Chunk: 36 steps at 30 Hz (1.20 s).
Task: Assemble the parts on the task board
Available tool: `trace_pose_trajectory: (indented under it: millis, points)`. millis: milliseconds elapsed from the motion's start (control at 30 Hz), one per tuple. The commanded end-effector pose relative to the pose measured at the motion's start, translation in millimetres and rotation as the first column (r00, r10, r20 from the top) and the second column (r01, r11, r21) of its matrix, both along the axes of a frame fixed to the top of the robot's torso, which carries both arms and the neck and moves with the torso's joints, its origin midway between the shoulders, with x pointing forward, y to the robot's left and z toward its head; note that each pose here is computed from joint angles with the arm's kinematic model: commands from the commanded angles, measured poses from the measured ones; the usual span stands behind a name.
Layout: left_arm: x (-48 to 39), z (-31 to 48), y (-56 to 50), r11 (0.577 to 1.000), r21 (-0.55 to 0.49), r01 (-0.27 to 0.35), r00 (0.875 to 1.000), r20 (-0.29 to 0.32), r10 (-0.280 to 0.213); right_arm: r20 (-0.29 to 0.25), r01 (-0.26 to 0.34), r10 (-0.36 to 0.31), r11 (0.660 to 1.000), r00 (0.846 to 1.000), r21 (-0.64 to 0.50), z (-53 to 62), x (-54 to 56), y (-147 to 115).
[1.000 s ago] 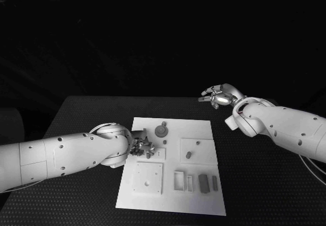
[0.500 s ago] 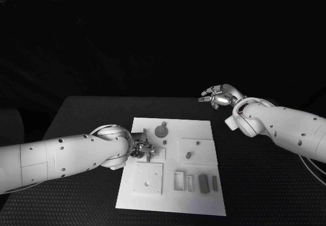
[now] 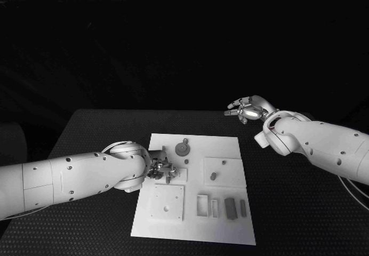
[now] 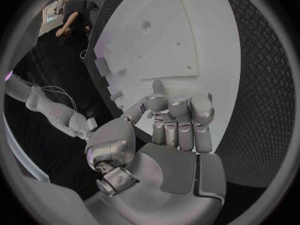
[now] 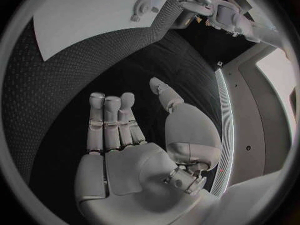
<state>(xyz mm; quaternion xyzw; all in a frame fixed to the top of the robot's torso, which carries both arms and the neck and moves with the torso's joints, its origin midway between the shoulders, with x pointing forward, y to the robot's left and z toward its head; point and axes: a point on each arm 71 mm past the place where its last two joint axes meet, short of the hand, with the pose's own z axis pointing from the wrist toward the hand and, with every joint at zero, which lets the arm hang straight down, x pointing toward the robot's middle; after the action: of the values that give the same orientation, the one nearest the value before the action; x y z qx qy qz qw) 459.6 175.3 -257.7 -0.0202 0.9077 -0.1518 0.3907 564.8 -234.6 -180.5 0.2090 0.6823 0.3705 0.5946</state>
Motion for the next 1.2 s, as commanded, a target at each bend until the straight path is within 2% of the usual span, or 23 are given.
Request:
trace_pose_trajectory:
  millis: [33, 533, 1200]
  points:
    - [0.2, -1.9, 1.1, 1.000, -0.008, -0.005, 1.000, -0.002, 0.005, -0.005, -0.012, 0.012, 1.000, 1.000, 0.003, -0.1, -0.3, 1.1]
    - [4.1, -3.9, 3.3, 1.000, -0.002, -0.011, 1.000, -0.005, 0.011, -0.006, -0.014, 0.014, 1.000, 1.000, 0.004, -0.1, -0.7, 1.7]
    - [1.8, -6.9, 1.1, 1.000, -0.001, 0.004, 1.000, -0.019, -0.004, -0.006, -0.013, 0.013, 1.000, 1.000, 0.005, -0.1, -0.7, 1.6]
